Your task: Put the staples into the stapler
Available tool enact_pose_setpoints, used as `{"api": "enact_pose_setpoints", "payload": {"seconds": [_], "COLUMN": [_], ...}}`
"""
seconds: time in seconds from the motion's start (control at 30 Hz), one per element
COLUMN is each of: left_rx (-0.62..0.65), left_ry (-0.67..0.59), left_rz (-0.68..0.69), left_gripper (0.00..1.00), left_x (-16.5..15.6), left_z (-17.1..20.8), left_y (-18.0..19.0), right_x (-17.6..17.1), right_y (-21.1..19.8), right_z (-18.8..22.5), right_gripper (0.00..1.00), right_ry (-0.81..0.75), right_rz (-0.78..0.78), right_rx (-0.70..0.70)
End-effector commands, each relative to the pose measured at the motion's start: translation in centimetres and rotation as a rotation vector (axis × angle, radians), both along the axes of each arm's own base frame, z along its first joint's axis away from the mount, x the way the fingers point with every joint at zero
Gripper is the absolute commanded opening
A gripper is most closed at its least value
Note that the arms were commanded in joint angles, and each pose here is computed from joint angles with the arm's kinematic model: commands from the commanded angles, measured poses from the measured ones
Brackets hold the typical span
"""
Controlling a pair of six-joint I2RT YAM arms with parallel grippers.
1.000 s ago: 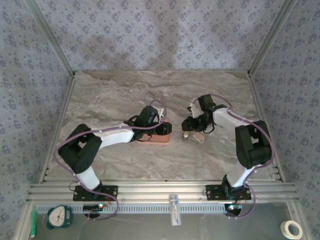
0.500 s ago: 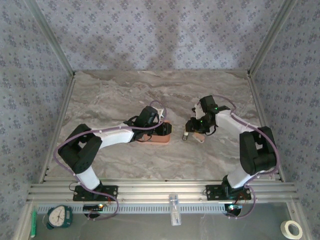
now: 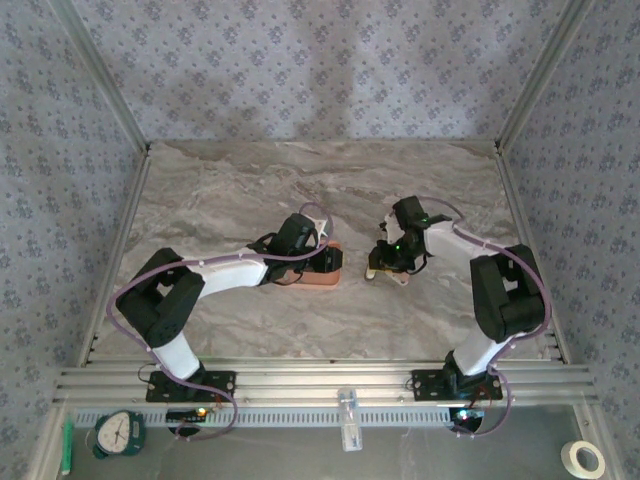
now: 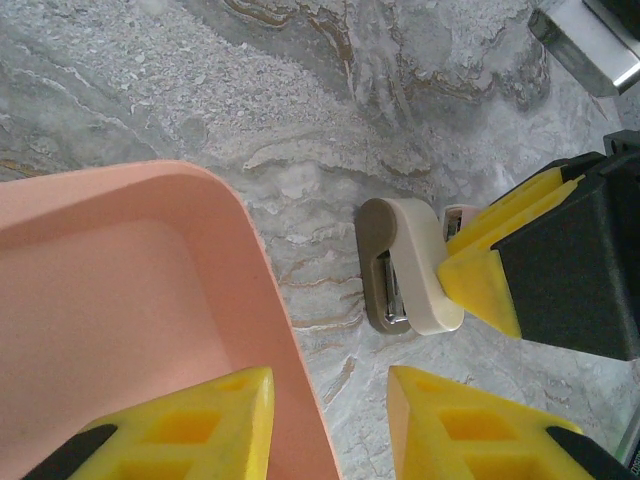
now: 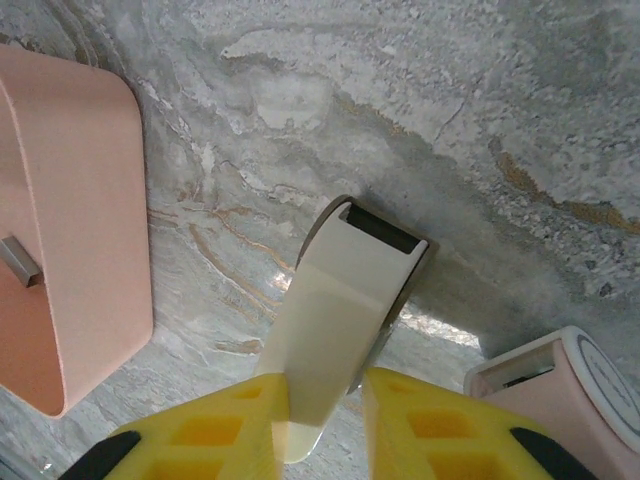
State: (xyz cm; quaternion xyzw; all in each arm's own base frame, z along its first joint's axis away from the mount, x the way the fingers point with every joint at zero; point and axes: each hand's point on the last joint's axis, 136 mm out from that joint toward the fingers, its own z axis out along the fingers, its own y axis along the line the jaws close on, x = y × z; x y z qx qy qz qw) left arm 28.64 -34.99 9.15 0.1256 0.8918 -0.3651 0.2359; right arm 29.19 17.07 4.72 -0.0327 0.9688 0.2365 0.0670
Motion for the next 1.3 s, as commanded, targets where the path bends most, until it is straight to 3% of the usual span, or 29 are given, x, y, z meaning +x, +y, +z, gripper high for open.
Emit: {"api": "enact_pose_setpoints", "payload": {"seconds": [0.0,0.17,0.27,0.53,0.7,0.93,1.27], "left_rx": [-0.014,-0.007,-0.006,0.001,0.014,0.031,0.038], "left_ry": [-0.029,-0.029,-0.034,-0.065,-0.085,-0.099,-0.081], "left_rz": [-0.008,-0.002,0.001,0.037,0.067,0.101,0.139], "left_gripper": [0.35,0.35,0.36,0.53,0.65,0.69,0.69], "left_x": [0.0,-0.1,-0.2,0.8,1.3,2.1,2.1], "left_z": [0.8,0.6,0.8,2.7,4.2,5.0,4.0], "left_y": [0.1,0.3,0.5,1.9,3.4,5.6,7.1], "right_x": [-2.3,-4.4,-4.1,-0.6,0.7,1.5,0.2], "right_y": [-2.0,-2.9,-2.6,-2.0,-4.0,-6.5,-5.9], "right_z": [-3.1,-5.5,-4.8,3.3,5.8,3.5,-0.5], "right_gripper": [0.25,0.22,0.22,0.40,0.54,0.63,0.62], "right_ry": [0.106,0.181,0.151,-0.049,-0.114,-0.034,0.101], "right_rz": [-0.053,-0.086,-0.090,-0.096,-0.145,-0.103,-0.059], "right_rx": [-0.124,-0.217,-0.205,-0.132,-0.074,-0.080,-0.050]}}
